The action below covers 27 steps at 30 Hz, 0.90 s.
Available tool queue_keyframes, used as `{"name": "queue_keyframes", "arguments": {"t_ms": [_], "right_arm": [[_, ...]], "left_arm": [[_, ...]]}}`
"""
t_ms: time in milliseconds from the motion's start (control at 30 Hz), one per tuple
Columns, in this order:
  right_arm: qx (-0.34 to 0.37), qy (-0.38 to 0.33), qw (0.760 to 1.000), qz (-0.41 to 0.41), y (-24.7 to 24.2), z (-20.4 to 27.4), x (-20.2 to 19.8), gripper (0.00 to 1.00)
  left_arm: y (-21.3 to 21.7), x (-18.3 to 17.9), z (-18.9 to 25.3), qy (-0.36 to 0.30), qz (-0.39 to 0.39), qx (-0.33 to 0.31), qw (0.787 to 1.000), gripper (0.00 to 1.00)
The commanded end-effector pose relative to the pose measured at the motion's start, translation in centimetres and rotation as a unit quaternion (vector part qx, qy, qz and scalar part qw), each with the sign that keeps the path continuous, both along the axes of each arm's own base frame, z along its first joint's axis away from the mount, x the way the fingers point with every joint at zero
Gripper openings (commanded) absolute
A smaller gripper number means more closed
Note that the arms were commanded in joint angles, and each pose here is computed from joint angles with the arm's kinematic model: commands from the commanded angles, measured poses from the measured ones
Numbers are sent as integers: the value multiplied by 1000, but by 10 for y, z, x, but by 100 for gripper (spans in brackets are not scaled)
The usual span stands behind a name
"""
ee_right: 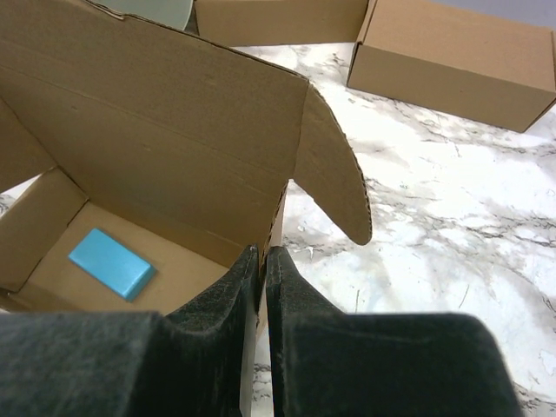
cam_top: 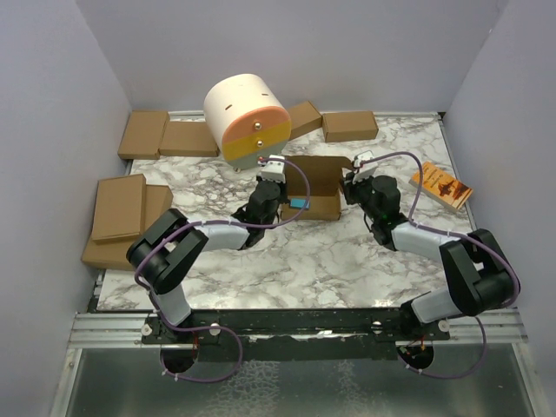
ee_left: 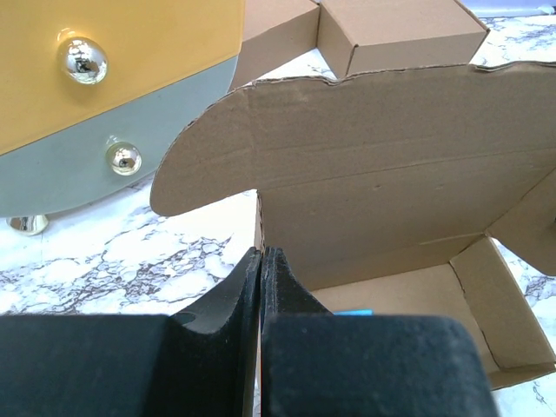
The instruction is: Fold the paper box
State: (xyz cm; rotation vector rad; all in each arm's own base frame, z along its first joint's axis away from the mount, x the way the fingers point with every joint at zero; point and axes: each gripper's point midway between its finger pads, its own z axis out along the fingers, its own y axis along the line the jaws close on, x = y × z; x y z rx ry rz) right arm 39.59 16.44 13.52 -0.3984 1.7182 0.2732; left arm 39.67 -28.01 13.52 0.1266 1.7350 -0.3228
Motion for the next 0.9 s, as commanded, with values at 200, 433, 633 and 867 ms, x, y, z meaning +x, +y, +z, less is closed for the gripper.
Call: {"name": "queue_keyframes", "arguments": {"t_ms": [200, 433, 633, 867], "right_arm": [[-21, 47, 997, 51, 16, -12, -24, 8], [-4, 82, 995, 52, 19, -15, -30, 8], [18, 92, 994, 56, 24, -9, -32, 8], [35, 98, 992, 70, 31, 3, -35, 8]], "left_arm": [[-6, -27, -34, 57, -40, 11, 998, 0], [-7, -31, -26, 56, -45, 1, 997, 0], [-9, -34, -25, 60, -50, -2, 997, 0], [-8, -38, -26, 63, -56, 3, 996, 0]]}}
